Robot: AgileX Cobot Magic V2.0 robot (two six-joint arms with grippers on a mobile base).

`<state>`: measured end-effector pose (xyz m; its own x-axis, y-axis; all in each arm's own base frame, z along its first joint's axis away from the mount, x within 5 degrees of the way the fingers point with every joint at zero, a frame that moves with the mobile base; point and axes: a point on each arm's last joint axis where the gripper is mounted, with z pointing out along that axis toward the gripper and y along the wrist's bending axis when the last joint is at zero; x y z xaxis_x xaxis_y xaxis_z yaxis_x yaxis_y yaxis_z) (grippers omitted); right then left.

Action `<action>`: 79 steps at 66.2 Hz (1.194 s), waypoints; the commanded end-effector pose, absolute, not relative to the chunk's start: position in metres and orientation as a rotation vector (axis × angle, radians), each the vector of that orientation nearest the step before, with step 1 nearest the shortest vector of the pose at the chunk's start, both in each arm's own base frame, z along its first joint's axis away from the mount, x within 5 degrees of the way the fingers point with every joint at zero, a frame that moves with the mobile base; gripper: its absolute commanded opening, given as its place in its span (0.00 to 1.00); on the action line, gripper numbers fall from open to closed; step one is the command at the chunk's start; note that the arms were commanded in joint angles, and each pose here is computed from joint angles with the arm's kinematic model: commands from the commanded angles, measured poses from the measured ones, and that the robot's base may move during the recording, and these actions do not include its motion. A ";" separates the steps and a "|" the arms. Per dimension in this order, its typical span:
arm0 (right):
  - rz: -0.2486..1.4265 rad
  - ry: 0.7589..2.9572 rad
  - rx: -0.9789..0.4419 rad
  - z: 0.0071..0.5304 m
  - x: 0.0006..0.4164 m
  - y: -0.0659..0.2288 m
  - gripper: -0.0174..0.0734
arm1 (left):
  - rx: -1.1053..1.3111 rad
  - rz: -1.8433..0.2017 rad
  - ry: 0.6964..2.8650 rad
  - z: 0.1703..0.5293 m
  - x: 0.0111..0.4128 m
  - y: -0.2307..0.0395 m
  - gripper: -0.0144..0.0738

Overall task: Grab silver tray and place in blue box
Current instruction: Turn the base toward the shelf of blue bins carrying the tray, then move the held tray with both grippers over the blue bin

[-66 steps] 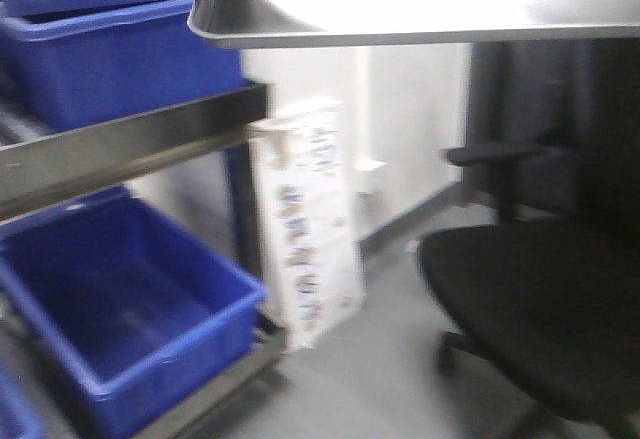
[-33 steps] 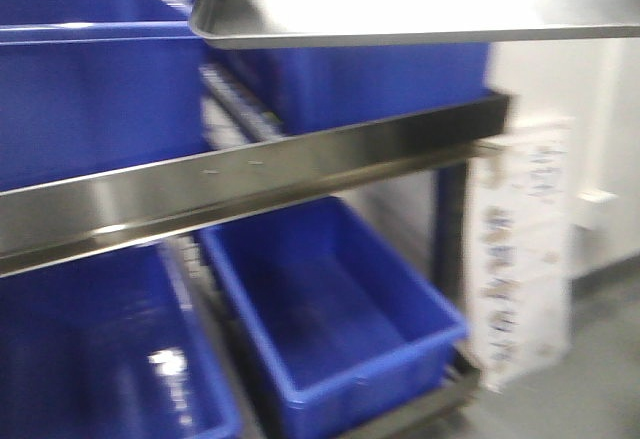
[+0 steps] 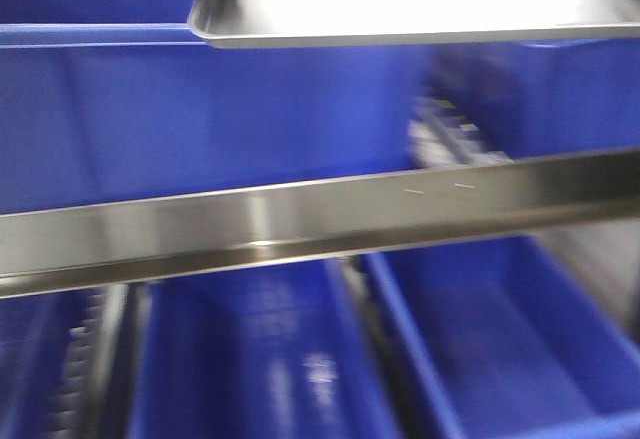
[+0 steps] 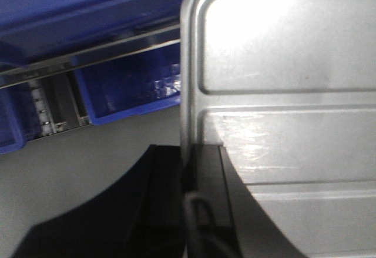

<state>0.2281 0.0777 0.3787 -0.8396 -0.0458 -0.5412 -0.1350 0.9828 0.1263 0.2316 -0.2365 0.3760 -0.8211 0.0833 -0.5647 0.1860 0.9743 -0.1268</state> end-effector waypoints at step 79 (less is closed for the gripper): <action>0.221 2.466 -0.160 0.396 0.225 0.077 0.26 | 0.207 -0.288 2.430 0.400 0.227 -0.231 0.04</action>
